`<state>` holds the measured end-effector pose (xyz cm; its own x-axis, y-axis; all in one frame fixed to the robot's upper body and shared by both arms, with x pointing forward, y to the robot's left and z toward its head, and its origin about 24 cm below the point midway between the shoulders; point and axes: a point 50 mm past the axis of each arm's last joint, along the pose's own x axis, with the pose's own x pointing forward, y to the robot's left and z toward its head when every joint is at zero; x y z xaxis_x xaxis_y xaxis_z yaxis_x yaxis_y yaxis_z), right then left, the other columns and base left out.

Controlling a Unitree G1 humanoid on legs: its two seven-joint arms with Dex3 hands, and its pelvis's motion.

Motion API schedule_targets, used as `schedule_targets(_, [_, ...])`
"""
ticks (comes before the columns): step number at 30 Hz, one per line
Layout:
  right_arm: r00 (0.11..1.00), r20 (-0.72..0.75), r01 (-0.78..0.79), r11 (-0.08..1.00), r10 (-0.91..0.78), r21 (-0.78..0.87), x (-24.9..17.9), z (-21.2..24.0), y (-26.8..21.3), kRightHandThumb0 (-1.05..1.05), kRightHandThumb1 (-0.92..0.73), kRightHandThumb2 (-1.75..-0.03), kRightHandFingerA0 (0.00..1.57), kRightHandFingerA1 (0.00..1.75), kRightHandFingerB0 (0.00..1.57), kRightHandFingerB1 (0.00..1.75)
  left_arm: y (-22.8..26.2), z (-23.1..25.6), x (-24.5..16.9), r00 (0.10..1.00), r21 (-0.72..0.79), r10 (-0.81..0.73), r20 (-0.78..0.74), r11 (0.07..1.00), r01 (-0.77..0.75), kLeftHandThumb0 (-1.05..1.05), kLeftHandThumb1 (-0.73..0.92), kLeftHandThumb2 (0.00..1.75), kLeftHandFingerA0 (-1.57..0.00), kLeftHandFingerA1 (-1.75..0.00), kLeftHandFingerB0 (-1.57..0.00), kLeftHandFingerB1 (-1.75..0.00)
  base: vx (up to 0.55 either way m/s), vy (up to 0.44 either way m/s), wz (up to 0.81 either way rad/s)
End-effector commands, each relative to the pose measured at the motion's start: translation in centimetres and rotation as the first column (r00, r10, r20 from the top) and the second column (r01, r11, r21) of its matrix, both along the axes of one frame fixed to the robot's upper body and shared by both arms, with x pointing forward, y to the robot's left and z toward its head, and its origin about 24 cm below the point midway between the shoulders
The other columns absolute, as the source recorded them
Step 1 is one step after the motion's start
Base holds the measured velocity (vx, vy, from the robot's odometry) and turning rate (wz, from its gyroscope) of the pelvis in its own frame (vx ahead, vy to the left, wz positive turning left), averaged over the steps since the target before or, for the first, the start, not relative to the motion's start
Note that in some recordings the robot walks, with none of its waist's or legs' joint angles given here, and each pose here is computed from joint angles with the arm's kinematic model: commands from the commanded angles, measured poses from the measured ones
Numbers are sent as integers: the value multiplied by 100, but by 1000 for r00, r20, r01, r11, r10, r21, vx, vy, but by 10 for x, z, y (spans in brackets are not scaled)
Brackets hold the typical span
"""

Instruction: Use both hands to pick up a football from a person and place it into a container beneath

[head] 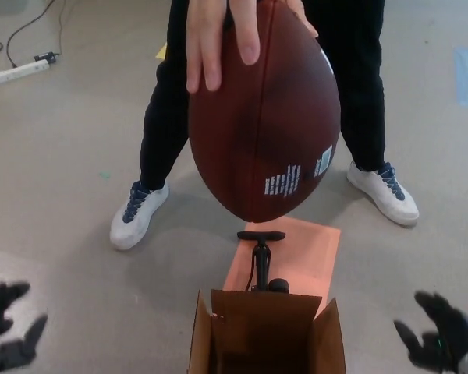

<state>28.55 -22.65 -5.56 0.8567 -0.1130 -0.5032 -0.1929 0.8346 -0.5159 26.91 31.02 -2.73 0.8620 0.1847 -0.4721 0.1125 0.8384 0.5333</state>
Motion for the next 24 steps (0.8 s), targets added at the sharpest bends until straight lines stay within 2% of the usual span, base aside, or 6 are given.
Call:
schedule_targets(1, [956, 287, 25, 994, -56, 111, 19, 34, -8, -66, -92, -71, 31, 36, 0, 12, 3, 25, 9, 978, -49, -97, 185, 993, 108, -83, 74, 86, -11, -31, -5, -20, 0, 0, 0])
schedule_targets(2, [936, 340, 34, 987, -86, 155, 22, 42, -8, -71, -91, -71, 28, 34, 0, 11, 0, 28, 11, 970, -75, -102, 222, 990, 122, -79, 71, 105, -7, -33, -5, -23, 0, 0, 0])
schedule_targets(14, [667, 744, -251, 927, -43, 278, 18, 128, 45, -80, -92, -86, 18, 32, 0, 0, -57, 87, 24, 807, -184, -225, 547, 907, 378, -79, 72, 107, -6, -27, 0, -24, 0, 0, 0])
schedule_targets(15, [658, 752, -265, 924, -37, 277, 17, 132, 49, -80, -92, -86, 18, 32, 0, 0, -61, 92, 24, 796, -186, -233, 559, 900, 394, -81, 90, 69, -9, -24, -1, -19, 0, 0, 0])
schedule_targets(16, [638, 769, -294, 913, -32, 282, 17, 140, 56, -83, -92, -82, 18, 31, 0, 0, -69, 99, 25, 770, -167, -255, 585, 891, 422, -89, 77, 110, -16, -33, 0, -17, 0, 0, 0])
schedule_targets(24, [554, 833, -414, 866, -3, 279, 12, 178, 96, -84, -92, -75, 19, 30, 0, 0, -127, 143, 26, 636, -156, -296, 712, 817, 555, -87, 75, 109, -9, -28, 0, -15, 0, 0, 0])
